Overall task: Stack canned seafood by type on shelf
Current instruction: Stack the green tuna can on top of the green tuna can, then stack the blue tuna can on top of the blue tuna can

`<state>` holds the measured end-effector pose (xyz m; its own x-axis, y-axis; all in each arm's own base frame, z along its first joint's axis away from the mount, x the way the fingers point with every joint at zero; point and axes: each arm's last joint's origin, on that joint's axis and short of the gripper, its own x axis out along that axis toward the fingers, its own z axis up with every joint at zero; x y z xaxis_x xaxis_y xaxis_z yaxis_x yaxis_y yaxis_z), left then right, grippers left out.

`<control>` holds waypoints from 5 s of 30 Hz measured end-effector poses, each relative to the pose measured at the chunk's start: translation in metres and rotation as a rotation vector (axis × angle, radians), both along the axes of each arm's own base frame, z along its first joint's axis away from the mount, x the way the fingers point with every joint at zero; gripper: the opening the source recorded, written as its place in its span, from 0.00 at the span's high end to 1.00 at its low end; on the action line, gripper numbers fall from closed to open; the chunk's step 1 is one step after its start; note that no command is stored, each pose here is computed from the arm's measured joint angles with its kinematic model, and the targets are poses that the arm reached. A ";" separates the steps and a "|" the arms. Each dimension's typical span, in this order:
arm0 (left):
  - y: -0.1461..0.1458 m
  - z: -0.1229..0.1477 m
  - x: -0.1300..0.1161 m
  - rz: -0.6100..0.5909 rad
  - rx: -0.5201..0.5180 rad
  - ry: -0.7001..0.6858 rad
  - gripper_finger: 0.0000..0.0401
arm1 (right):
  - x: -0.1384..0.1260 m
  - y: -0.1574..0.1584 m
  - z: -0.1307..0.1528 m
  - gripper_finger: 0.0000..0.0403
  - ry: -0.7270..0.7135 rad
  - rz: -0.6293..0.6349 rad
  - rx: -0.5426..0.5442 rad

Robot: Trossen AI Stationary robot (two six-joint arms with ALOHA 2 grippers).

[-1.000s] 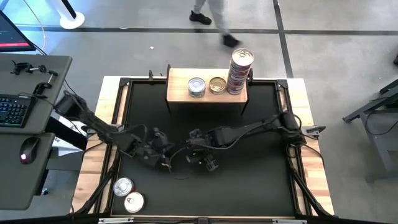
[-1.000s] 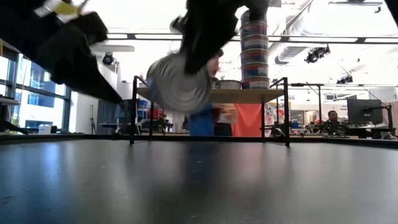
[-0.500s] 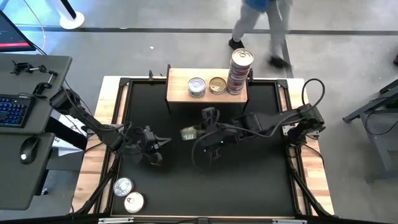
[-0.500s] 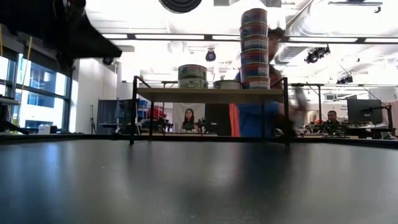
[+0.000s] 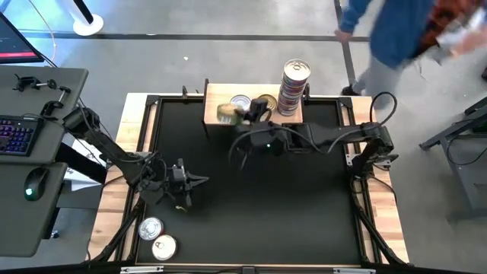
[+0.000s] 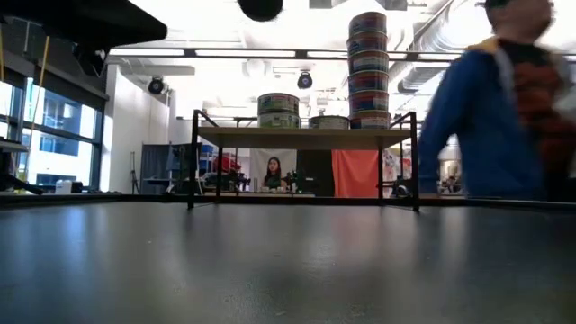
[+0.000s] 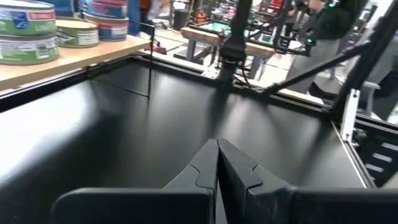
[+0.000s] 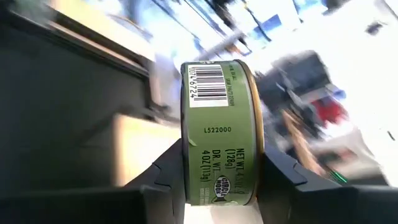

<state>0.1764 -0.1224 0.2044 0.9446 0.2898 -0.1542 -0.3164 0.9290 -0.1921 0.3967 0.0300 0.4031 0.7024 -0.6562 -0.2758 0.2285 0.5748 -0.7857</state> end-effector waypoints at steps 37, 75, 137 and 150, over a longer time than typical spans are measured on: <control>0.000 -0.005 -0.004 0.058 0.072 0.037 1.00 | -0.024 -0.112 -0.101 0.71 0.556 -0.429 -0.084; 0.002 -0.011 -0.006 0.073 0.053 0.072 1.00 | -0.028 -0.109 -0.101 0.44 0.478 -0.400 0.132; -0.105 -0.047 0.022 -0.327 -0.273 0.845 1.00 | -0.171 0.117 -0.152 1.00 0.231 -0.014 1.119; -0.027 -0.092 0.154 -0.298 -0.099 0.470 1.00 | -0.178 0.115 -0.138 1.00 -0.065 -0.190 1.225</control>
